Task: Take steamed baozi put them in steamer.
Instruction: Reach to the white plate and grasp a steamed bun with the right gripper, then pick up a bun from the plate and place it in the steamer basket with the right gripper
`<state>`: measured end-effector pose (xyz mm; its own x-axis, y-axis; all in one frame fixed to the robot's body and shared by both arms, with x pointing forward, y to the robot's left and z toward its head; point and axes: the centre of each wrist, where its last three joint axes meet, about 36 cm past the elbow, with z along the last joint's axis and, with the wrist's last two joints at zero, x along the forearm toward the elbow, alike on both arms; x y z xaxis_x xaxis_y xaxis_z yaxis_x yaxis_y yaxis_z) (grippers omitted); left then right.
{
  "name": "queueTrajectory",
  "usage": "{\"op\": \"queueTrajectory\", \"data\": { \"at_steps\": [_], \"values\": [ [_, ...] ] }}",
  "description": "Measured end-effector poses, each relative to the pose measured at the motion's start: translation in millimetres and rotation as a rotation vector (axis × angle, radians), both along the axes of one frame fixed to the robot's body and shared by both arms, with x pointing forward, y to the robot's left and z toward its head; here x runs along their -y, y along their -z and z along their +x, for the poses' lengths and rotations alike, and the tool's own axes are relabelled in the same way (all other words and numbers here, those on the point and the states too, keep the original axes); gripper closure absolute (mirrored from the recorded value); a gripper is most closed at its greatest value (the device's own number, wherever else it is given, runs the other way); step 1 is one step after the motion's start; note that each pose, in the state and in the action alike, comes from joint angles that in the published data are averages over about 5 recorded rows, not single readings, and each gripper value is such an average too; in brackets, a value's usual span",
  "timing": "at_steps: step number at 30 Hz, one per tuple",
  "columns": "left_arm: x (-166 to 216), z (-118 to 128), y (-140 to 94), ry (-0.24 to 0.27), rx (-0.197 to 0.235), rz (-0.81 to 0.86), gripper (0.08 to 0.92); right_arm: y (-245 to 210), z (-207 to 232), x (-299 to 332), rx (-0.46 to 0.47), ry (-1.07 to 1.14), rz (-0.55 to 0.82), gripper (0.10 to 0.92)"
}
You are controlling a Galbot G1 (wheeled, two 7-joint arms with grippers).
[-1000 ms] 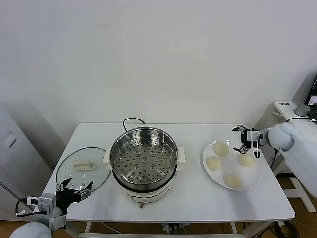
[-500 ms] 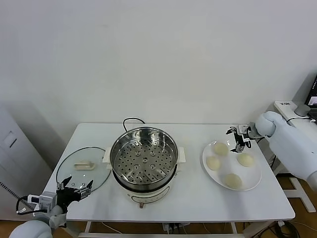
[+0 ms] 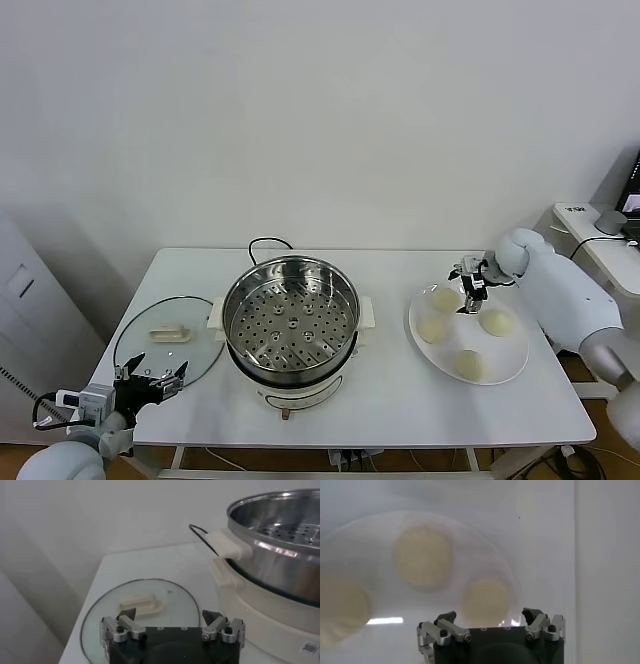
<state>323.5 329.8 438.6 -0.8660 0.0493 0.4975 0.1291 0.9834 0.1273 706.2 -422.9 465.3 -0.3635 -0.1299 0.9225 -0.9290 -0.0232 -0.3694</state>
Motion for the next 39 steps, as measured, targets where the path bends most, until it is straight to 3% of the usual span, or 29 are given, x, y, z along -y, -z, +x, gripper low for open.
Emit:
{"op": "queueTrajectory", "data": {
  "at_steps": [20,28,39],
  "values": [
    [4,-2,-2,0.011,0.005,-0.009,0.177,12,5,-6,-0.014,0.038,0.021,0.586],
    [7,-4,-4,0.012,0.01,-0.014,0.177,-17,7,-8,0.005,0.011,0.02,0.598],
    [10,-7,-6,0.018,0.008,-0.012,0.177,-133,12,-56,0.082,-0.27,0.045,0.594]
  ]
}}
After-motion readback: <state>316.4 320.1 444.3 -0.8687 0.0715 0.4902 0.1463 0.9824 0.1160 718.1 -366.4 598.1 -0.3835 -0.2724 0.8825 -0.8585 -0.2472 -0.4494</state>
